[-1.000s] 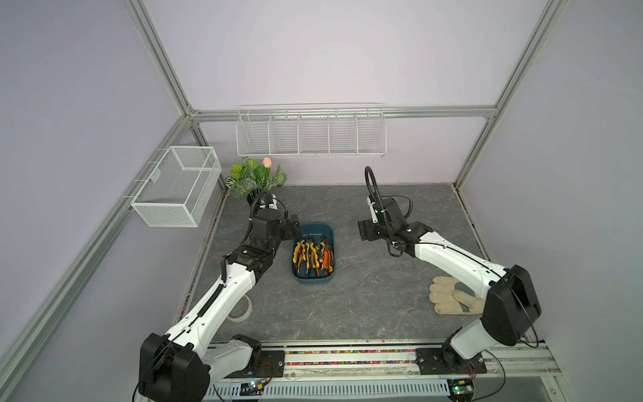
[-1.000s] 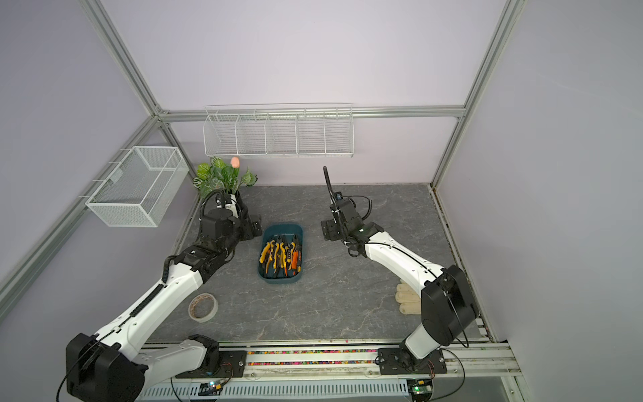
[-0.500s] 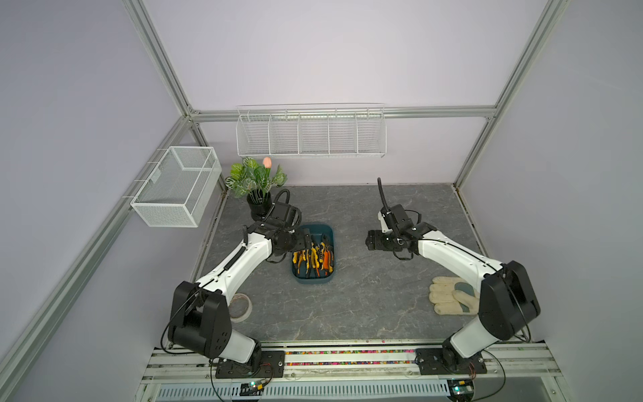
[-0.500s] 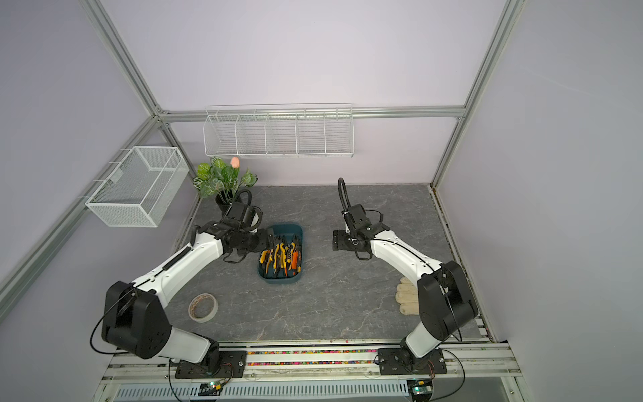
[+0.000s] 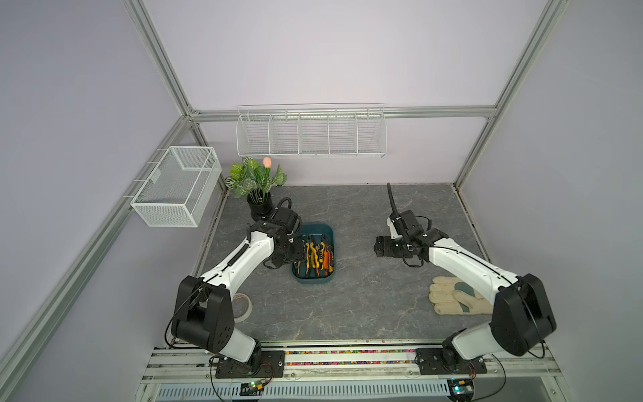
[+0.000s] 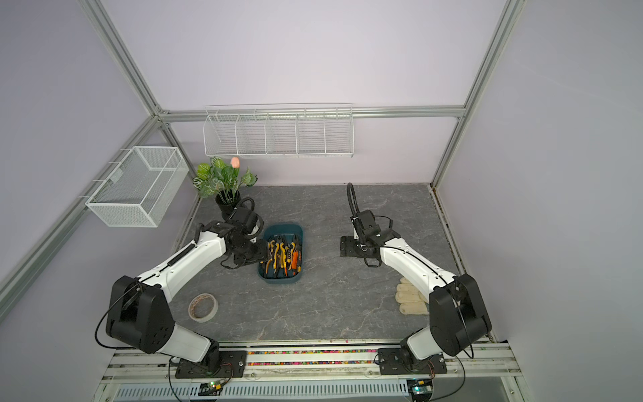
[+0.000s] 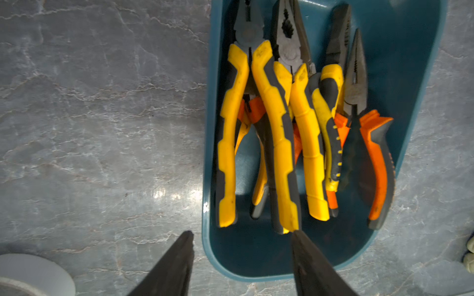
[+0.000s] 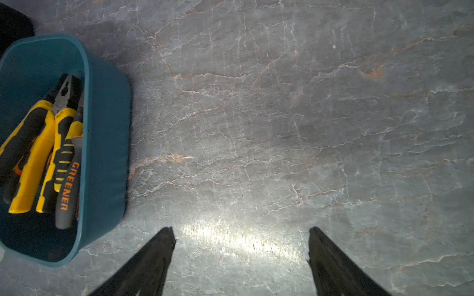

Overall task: Take the pliers out of the storage box
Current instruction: Pick up the pliers from the storage box.

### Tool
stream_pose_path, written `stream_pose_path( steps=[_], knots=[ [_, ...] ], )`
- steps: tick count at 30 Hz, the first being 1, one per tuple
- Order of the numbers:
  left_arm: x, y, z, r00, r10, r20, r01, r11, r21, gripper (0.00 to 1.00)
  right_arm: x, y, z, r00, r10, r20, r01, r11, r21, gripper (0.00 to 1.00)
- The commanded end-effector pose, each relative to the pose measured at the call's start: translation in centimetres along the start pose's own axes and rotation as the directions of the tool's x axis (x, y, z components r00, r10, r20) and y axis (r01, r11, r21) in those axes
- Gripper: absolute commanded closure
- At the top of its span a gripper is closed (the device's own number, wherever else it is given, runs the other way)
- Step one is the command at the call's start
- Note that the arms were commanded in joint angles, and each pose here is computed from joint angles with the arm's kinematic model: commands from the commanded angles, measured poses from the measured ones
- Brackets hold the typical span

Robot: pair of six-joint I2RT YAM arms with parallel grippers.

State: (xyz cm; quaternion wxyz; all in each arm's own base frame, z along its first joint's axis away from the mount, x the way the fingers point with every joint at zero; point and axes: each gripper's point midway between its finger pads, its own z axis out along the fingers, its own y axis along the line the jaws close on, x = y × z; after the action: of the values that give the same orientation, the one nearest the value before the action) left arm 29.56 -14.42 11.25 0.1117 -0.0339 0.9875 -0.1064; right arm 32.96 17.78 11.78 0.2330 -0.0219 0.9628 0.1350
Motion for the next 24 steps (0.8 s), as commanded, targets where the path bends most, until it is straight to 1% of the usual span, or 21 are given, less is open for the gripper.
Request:
stream_pose_path(
  steps=[1, 4, 8, 13, 16, 19, 22, 24],
  knots=[
    [0.0, 0.8, 0.3, 1.000, 0.000, -0.011, 0.000, 0.999, -0.038, 0.42, 0.9, -0.7, 1.5, 0.999, -0.014, -0.036, 0.014, 1.000, 0.017, 0.16],
    [-0.2, 0.5, 0.8, 1.000, 0.013, -0.026, -0.014, 0.999, -0.034, 0.52, 1.4, -0.9, 2.7, 0.998, -0.001, -0.060, 0.002, 1.000, 0.013, 0.16],
    [-0.7, 0.6, 1.0, 0.999, 0.022, -0.023, -0.023, 0.999, -0.047, 0.53, 2.2, -1.1, 4.0, 0.996, 0.014, -0.088, -0.013, 1.000, 0.009, 0.16],
    [-0.7, 0.6, 2.0, 0.999, 0.025, -0.044, -0.027, 0.998, -0.057, 0.56, 2.6, -1.2, 4.7, 0.994, 0.017, -0.104, -0.016, 1.000, 0.010, 0.17],
    [-1.2, 0.4, 1.9, 0.999, 0.023, -0.030, -0.024, 0.998, -0.053, 0.65, 2.6, -1.4, 4.6, 0.995, 0.016, -0.096, -0.015, 1.000, 0.013, 0.17],
    [-1.6, 0.2, 2.0, 0.999, 0.024, -0.030, -0.025, 0.998, -0.053, 0.66, 2.8, -1.6, 4.7, 0.995, 0.016, -0.098, -0.014, 1.000, 0.017, 0.17],
    [-1.9, -0.2, 2.2, 0.999, 0.025, -0.040, -0.026, 0.999, -0.042, 0.74, 2.9, -1.8, 4.8, 0.995, 0.016, -0.099, -0.014, 1.000, 0.019, 0.17],
    [-2.0, -0.4, 2.4, 0.999, 0.022, -0.041, -0.023, 0.999, -0.036, 0.76, 3.0, -1.9, 4.9, 0.995, 0.020, -0.101, -0.018, 1.000, 0.019, 0.16]
  ],
)
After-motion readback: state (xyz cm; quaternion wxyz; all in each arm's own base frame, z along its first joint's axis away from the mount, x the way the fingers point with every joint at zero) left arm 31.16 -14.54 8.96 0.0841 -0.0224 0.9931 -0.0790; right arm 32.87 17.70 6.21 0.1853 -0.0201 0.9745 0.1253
